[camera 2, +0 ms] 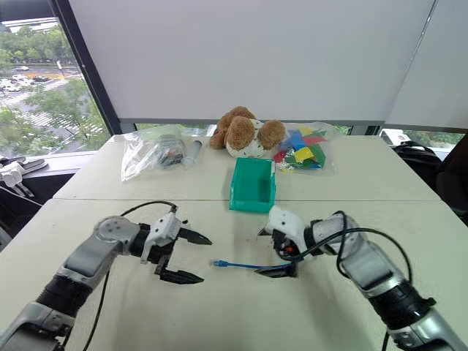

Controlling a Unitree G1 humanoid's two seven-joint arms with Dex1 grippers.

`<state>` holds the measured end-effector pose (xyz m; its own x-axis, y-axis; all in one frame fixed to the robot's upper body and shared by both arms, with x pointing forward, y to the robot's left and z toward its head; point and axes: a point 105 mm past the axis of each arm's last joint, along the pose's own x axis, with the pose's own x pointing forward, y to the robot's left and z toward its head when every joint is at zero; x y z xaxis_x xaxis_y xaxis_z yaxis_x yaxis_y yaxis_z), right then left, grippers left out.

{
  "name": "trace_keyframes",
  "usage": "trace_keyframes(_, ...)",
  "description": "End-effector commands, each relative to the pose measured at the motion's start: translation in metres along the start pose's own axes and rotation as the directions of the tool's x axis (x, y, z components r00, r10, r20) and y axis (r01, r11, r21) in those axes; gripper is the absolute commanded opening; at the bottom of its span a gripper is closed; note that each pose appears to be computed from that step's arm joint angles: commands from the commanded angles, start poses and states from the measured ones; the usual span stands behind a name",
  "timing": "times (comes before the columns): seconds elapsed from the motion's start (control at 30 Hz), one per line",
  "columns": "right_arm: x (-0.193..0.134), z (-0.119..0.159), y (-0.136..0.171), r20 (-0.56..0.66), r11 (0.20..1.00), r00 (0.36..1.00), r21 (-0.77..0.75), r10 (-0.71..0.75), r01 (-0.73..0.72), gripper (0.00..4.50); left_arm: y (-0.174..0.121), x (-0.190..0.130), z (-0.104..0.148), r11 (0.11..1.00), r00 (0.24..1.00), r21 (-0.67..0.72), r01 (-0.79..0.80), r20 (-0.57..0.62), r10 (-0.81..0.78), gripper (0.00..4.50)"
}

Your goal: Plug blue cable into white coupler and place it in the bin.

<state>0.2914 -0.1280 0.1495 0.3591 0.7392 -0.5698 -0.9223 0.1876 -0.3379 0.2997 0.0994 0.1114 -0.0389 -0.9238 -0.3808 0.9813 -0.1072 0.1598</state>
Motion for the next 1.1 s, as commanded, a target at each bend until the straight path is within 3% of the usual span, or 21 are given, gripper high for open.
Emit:
trace_keyframes(0.03,-0.017,0.013,0.003,0.033,0.999,0.998,-0.005,-0.053,0.053,4.46,0.007,0.008,-0.011,0.999,0.999,0.04,0.027,-0.033,-0.026,4.5)
trace_keyframes(0.27,-0.029,0.014,0.003,0.029,0.986,0.987,0.048,-0.159,0.158,4.46,0.02,0.022,-0.022,0.999,0.999,0.025,0.019,-0.029,-0.018,4.5)
trace_keyframes(0.6,-0.031,0.011,0.007,0.011,0.978,0.98,0.06,-0.199,0.198,4.46,0.016,0.026,-0.028,0.999,0.999,-0.023,0.042,-0.025,-0.042,4.5)
trace_keyframes(0.7,-0.031,0.011,0.007,0.009,0.978,0.98,0.056,-0.201,0.2,4.5,0.011,0.028,-0.033,0.999,0.997,0.005,0.051,-0.049,-0.051,3.17)
trace_keyframes(0.9,-0.031,0.011,0.008,0.007,0.978,0.979,0.052,-0.202,0.202,4.5,0.004,0.027,-0.046,0.997,0.993,0.052,0.062,-0.108,-0.056,0.03)
trace_keyframes(1.0,-0.032,0.014,0.011,0.036,0.975,0.978,0.091,-0.205,0.201,4.5,0.009,0.023,-0.042,0.998,0.996,0.059,0.019,-0.093,-0.014,0.03)
trace_keyframes(1.1,-0.034,0.019,0.018,0.103,0.962,0.972,0.196,-0.212,0.189,4.5,0.026,0.018,-0.021,0.995,0.997,0.069,-0.067,-0.023,0.069,0.03)
